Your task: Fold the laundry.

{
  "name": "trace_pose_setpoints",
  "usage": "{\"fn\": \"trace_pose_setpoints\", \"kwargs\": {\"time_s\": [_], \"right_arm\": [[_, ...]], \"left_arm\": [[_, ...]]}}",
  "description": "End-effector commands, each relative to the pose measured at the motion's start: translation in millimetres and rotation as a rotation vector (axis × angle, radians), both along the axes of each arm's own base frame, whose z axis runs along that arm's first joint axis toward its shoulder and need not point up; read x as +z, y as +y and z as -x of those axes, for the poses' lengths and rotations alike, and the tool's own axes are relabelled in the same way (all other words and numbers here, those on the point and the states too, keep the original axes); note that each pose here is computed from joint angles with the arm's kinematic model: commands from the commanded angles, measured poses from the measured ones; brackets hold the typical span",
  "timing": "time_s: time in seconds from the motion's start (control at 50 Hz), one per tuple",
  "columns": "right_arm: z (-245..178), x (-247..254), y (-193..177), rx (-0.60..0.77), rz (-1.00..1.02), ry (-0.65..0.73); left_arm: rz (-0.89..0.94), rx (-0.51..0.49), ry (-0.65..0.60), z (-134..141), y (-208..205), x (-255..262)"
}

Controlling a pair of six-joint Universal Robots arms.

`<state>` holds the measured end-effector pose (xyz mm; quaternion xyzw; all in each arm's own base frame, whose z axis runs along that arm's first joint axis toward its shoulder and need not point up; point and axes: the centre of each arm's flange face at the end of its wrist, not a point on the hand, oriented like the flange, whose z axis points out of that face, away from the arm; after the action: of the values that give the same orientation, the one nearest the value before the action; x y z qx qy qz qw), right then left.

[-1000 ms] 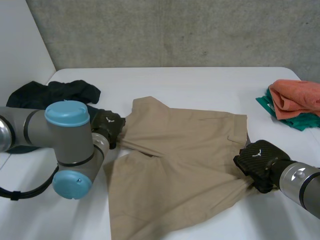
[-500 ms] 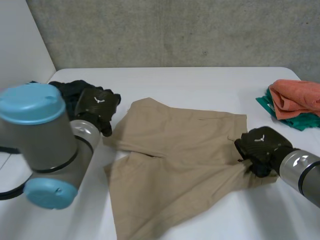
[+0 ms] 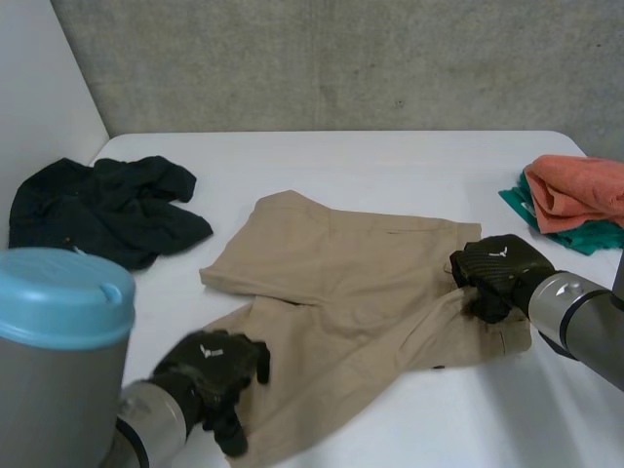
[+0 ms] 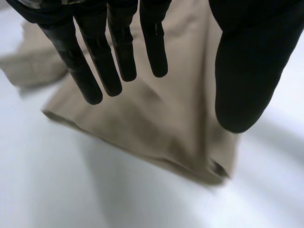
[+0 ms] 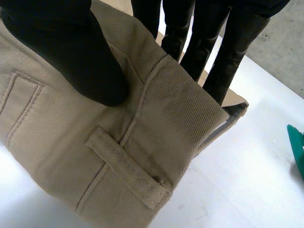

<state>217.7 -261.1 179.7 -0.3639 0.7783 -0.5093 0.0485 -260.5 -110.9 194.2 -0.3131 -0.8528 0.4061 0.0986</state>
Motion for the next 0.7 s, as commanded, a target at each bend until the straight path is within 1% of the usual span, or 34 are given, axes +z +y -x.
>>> {"fn": "trace_pose_setpoints", "kwargs": {"time_s": [0.02, 0.08, 0.16, 0.24, 0.26, 0.3, 0.32, 0.34, 0.4, 0.42, 0.46, 0.48, 0.5, 0.58, 0.62, 0.64, 0.7], "right_arm": [[-0.2, 0.8, -1.4, 0.0, 0.013, -0.002], [-0.1, 0.8, -1.6, -0.002, 0.015, -0.001], [-0.6, 3.6, -4.1, -0.002, 0.032, -0.005], [-3.1, 9.0, -8.8, 0.004, 0.064, -0.01], [-4.6, 11.1, -12.2, 0.006, 0.078, -0.009], [-6.8, 10.5, -16.9, 0.008, 0.087, -0.006], [-9.6, 10.3, -23.4, 0.009, 0.101, -0.008], [-11.0, 9.7, -27.5, 0.009, 0.108, -0.011], [-17.2, 9.6, -46.1, 0.008, 0.158, -0.014], [-19.4, 9.7, -51.3, 0.01, 0.177, -0.015], [-25.0, 10.0, -61.8, 0.016, 0.221, -0.017], [-31.0, 9.6, -73.5, 0.021, 0.274, -0.018], [-33.7, 8.2, -80.0, 0.023, 0.301, -0.015], [-43.1, 4.1, -110.2, 0.023, 0.454, 0.017], [-47.0, 4.3, -121.2, 0.017, 0.524, 0.027], [-51.9, 2.3, -131.3, 0.01, 0.587, 0.038], [-59.7, -9.6, -144.2, 0.002, 0.645, 0.049]], "left_arm": [[-0.077, -0.022, -0.058, 6.1, 5.5, -34.1], [-0.088, -0.021, -0.068, 9.4, 2.4, -42.7], [-0.038, -0.016, -0.022, 18.9, -9.0, -38.5], [0.093, -0.017, 0.074, 38.0, -32.9, -18.9], [0.169, 0.001, 0.133, 47.3, -50.6, -7.1], [0.246, 0.035, 0.166, 54.0, -75.1, -1.0], [0.281, 0.058, 0.163, 54.8, -89.6, -1.1], [0.363, 0.107, 0.125, 51.9, -121.6, -1.1], [0.497, 0.142, 0.03, 47.8, -162.5, 0.7], [0.58, 0.143, -0.013, 50.7, -181.4, 4.0], [0.678, 0.116, -0.036, 62.1, -194.9, 7.5], [0.722, 0.107, -0.047, 67.9, -201.8, 5.7], [0.809, 0.101, -0.051, 78.2, -216.4, 2.1], [0.974, 0.108, -0.032, 93.0, -247.0, -7.4], [1.02, 0.109, -0.015, 98.4, -255.4, -9.6], [1.03, 0.088, -0.006, 104.2, -259.6, -18.7], [1.03, 0.046, 0.006, 111.0, -264.7, -31.2]]}}
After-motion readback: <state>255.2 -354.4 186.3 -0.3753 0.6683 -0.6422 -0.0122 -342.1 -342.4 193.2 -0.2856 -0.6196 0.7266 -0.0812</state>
